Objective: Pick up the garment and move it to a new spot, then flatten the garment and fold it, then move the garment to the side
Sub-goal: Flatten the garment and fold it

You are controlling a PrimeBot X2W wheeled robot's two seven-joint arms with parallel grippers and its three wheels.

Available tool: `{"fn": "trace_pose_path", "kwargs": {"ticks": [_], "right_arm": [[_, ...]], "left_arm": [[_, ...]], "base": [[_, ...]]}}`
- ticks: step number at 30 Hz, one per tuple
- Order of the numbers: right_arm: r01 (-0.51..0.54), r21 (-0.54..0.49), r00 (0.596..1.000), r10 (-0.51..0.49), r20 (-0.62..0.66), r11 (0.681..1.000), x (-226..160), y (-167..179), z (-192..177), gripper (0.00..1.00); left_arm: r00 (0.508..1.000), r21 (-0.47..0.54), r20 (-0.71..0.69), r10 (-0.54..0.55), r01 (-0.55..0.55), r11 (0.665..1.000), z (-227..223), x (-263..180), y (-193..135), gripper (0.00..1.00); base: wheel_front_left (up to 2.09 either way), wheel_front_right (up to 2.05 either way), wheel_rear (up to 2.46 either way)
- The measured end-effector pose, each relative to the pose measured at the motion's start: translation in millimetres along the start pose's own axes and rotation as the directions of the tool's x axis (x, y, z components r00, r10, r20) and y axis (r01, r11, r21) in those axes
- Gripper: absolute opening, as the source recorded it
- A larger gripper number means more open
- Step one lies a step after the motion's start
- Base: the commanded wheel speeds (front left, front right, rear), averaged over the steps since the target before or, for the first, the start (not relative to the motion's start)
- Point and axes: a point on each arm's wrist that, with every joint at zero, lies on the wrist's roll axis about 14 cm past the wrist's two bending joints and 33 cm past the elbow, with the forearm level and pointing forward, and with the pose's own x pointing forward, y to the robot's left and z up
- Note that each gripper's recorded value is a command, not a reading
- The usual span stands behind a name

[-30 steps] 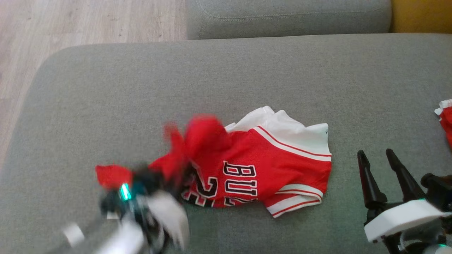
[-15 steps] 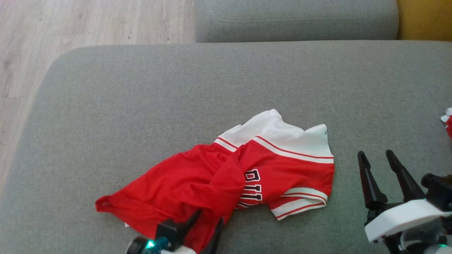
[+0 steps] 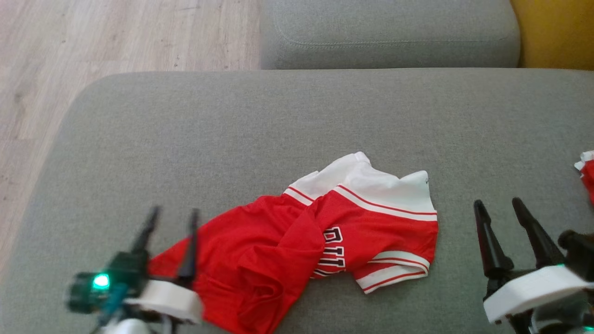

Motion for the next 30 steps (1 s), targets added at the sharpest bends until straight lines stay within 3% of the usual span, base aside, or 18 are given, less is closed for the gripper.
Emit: {"fn": "trace_pose_path", "kwargs": {"ticks": [6,25,30], "right_arm": [[0.01,-0.005,1.0,-0.01,-0.007,1.0,-5,-2,-1,1.0],[0.015,-0.004,1.0,-0.015,-0.017,1.0,-4,-4,-2,1.0],[0.018,-0.001,0.999,-0.018,-0.027,1.0,-2,-5,-5,1.0]], "left_arm": [[0.997,0.042,-0.002,0.075,-0.075,0.996,0,-8,30,1.0],[0.996,0.008,-0.045,0.078,-0.078,0.997,-7,-14,26,1.0],[0.992,0.001,-0.125,-0.016,0.016,1.0,-20,-13,5,1.0]], "base": [[0.0,0.0,0.0],[0.0,0.0,0.0],[0.0,0.0,0.0]]}}
